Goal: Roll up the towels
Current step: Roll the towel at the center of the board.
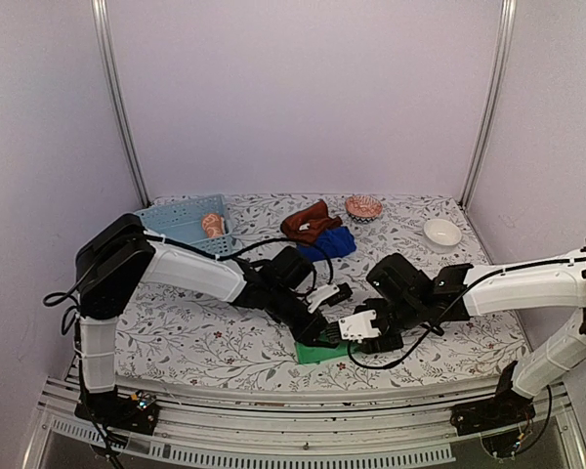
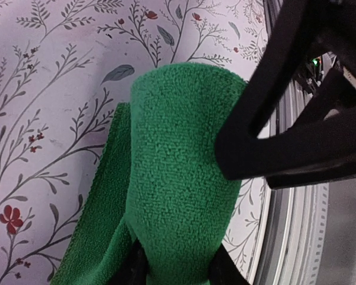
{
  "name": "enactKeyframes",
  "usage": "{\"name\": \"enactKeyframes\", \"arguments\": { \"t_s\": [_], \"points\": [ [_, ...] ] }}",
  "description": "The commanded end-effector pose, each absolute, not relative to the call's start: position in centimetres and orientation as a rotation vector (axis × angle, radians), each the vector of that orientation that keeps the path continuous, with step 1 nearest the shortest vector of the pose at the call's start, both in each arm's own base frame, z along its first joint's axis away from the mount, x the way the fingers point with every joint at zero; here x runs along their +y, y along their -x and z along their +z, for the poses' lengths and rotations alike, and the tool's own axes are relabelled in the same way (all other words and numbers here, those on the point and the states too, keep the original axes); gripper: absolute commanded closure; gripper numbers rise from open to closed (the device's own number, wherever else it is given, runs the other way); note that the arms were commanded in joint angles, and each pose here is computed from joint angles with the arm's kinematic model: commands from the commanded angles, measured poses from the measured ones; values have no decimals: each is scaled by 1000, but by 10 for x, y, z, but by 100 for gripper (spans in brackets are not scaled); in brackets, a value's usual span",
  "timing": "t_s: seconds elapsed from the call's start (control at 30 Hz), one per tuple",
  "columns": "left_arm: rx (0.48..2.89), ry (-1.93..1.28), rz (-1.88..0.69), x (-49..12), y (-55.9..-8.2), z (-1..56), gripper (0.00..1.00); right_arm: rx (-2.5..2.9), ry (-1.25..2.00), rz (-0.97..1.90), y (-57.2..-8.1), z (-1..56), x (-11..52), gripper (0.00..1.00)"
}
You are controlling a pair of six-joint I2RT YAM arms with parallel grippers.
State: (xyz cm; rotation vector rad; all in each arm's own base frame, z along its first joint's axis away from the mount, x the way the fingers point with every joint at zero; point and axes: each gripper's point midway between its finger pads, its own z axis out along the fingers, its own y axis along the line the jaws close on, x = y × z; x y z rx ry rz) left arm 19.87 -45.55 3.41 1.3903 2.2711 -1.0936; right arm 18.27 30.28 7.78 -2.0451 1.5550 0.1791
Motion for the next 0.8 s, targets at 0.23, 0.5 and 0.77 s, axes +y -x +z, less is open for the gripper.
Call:
{"name": "enactKeyframes", "arguments": {
  "t_s": [0.23, 0.5, 0.77],
  "points": [
    [2582, -1381, -936, -402, -195, -36, 81, 1549, 2104, 150, -187, 31, 309, 47],
    [2546, -1281, -962, -403, -226, -25, 58, 1663, 2275, 231, -165, -16, 295, 48],
    [2396, -1164, -852, -388, -242, 23, 39, 1845, 2357, 428, -142, -30, 286, 73]
  ]
}}
